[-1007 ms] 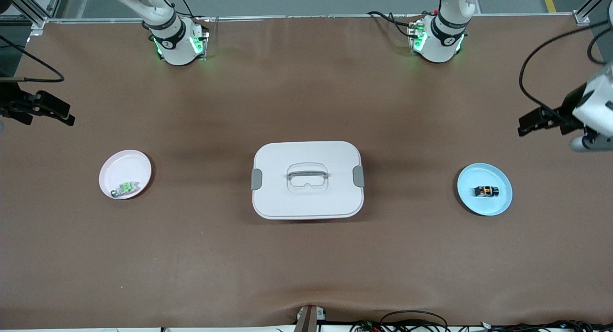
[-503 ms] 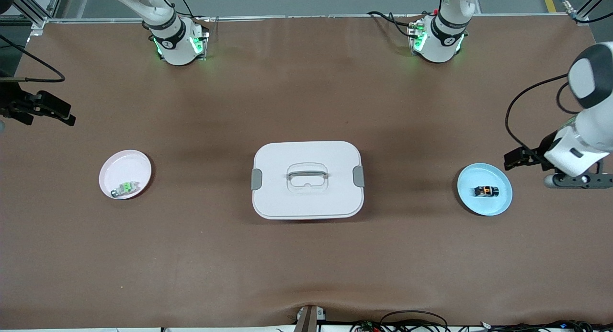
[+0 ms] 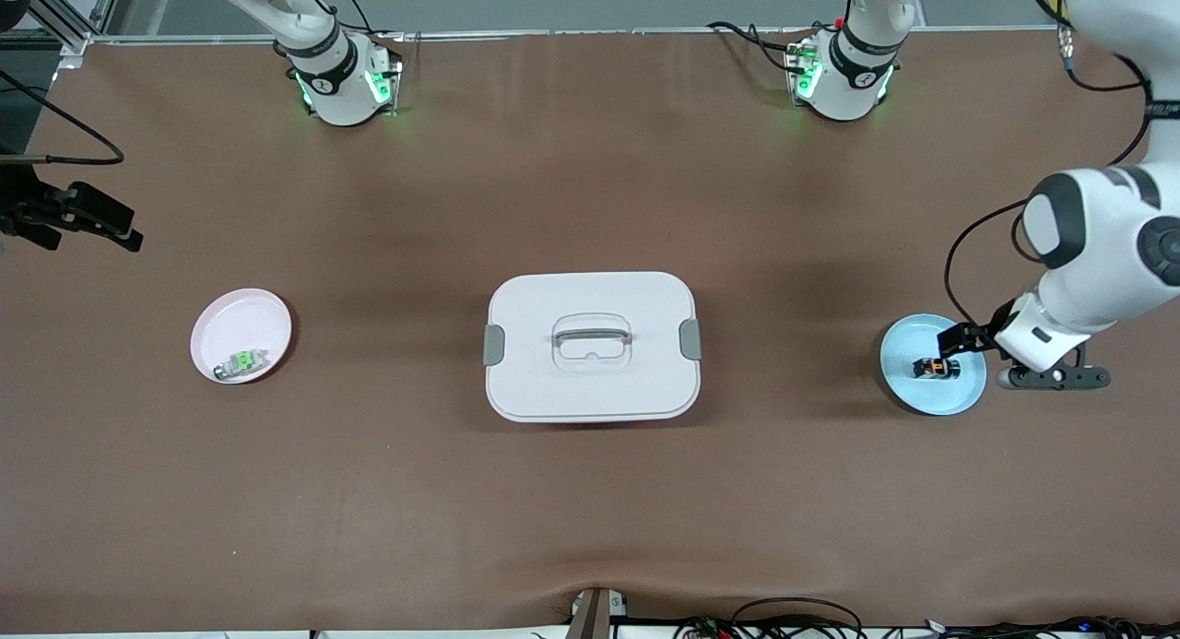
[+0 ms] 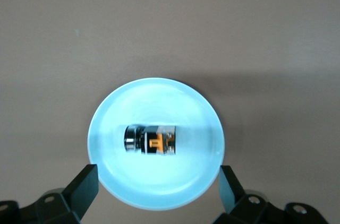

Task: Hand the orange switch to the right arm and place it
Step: 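Lower the left gripper and grasp the black-orange switch while the right gripper advances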

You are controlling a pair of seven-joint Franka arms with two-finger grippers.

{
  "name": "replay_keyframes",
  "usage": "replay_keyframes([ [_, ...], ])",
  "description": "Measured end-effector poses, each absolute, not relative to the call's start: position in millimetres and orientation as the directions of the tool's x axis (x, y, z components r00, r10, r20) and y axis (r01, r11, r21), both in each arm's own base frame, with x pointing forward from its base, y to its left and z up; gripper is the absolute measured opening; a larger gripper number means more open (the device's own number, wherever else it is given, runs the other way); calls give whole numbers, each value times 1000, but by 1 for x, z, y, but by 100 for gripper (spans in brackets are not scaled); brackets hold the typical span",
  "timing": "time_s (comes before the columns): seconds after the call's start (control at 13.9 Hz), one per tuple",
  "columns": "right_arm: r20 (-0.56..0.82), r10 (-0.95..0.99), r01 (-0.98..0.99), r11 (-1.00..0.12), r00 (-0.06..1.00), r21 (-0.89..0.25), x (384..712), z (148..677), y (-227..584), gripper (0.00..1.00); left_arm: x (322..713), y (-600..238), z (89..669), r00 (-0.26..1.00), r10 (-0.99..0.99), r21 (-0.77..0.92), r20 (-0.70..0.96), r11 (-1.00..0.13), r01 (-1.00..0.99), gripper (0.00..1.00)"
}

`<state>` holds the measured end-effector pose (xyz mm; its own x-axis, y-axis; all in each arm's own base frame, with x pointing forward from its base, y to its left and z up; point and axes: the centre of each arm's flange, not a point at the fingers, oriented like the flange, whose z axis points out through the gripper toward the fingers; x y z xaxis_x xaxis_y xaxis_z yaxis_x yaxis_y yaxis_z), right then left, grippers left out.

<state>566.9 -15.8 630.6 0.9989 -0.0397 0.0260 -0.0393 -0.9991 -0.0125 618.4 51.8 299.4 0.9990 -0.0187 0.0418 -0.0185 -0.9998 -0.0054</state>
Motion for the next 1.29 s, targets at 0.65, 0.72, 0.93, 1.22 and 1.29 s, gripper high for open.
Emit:
replay_keyframes([
  [0.65,63,42,43,-999,997,-12,571,633,30,100,617,63,243,1000,-1,6,-7,-1000,-1,100],
  [0.72,60,47,48,-999,997,-12,571,632,33,100,617,64,238,1000,-5,6,-7,-1000,-5,100],
  [0.93,44,65,65,-998,997,-12,575,623,43,100,617,64,224,999,-34,-7,-9,-999,-34,100],
  [1.22,-1,87,87,-996,996,-12,585,597,57,100,617,70,215,997,-72,-43,-9,-996,-72,100],
  [1.29,-14,89,89,-996,996,-12,589,589,59,100,617,70,212,997,-76,-43,-4,-996,-76,100],
])
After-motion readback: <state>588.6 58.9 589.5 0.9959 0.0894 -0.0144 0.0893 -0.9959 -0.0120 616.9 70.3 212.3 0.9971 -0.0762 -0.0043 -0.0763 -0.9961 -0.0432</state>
